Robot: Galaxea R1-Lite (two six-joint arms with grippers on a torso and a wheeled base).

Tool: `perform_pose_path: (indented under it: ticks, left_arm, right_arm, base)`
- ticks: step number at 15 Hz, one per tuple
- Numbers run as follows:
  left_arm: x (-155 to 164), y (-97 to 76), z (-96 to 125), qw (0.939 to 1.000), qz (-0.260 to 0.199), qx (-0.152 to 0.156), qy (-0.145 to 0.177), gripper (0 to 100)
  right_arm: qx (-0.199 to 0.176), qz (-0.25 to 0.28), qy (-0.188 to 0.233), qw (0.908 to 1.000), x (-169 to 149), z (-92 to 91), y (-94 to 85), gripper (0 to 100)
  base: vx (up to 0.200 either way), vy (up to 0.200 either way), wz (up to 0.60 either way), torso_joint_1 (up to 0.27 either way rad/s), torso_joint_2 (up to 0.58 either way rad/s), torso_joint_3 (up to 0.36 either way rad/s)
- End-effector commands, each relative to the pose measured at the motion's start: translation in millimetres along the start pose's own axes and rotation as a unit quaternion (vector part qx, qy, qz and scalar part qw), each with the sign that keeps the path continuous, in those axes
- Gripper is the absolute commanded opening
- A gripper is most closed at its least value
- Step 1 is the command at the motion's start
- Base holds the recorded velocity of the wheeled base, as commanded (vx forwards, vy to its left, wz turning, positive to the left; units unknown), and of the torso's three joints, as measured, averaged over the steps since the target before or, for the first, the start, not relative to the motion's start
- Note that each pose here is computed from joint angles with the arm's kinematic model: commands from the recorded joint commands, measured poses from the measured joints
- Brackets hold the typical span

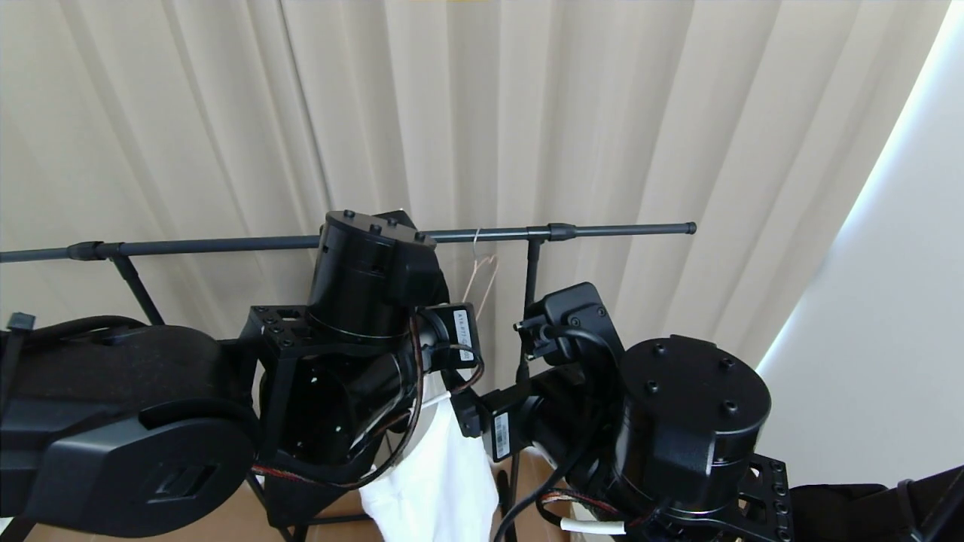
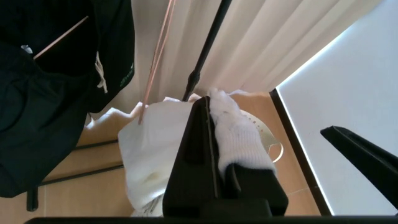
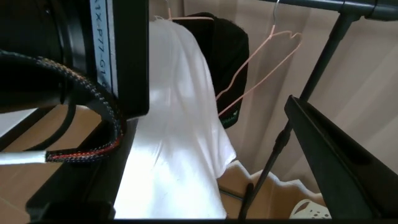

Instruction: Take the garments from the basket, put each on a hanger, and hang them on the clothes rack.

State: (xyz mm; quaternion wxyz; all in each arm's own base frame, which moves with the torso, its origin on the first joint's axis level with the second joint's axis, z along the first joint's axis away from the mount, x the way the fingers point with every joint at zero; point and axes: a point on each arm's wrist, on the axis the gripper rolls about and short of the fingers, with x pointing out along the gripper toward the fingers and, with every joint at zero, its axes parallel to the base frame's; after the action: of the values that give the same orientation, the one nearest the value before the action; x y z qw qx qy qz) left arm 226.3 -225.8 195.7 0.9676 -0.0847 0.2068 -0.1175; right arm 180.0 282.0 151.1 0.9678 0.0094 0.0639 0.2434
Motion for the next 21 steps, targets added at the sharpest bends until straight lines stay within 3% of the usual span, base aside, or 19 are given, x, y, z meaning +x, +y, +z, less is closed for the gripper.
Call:
perform_pose_path:
  ticks: [1, 6, 12, 21]
  left_arm:
    - [-0.2, -2.0, -3.5, 1.0, -0.002, 0.004, 0.005, 0]
    - [-1.7, -3.0, -3.3, 1.0, -0.005, 0.004, 0.004, 0]
    - [-5.5, -1.6, 0.8, 1.0, -0.007, 0.001, -0.002, 0]
    - [-22.4, 12.1, 23.2, 0.9993, -0.004, -0.01, -0.037, 0]
  right_arm:
    - [0.002, 0.001, -0.004, 1.0, -0.5, 2.3, 0.5, 100]
    - [-0.003, -0.008, 0.006, 0.9999, 7.8, -5.4, 1.8, 100]
    - [-0.014, -0.044, 0.015, 0.9988, 18.2, -10.6, -12.2, 100]
    - [-0.064, -0.05, 0.044, 0.9958, 13.7, -26.0, -19.8, 100]
  base:
    - [0.0, 0.0, 0.0, 0.0, 0.0, 0.0]
    - [0.0, 0.0, 0.0, 0.0, 0.0, 0.0]
    - [0.0, 0.0, 0.0, 0.0, 0.0, 0.0]
    - [0.0, 0.0, 0.0, 0.0, 0.0, 0.0]
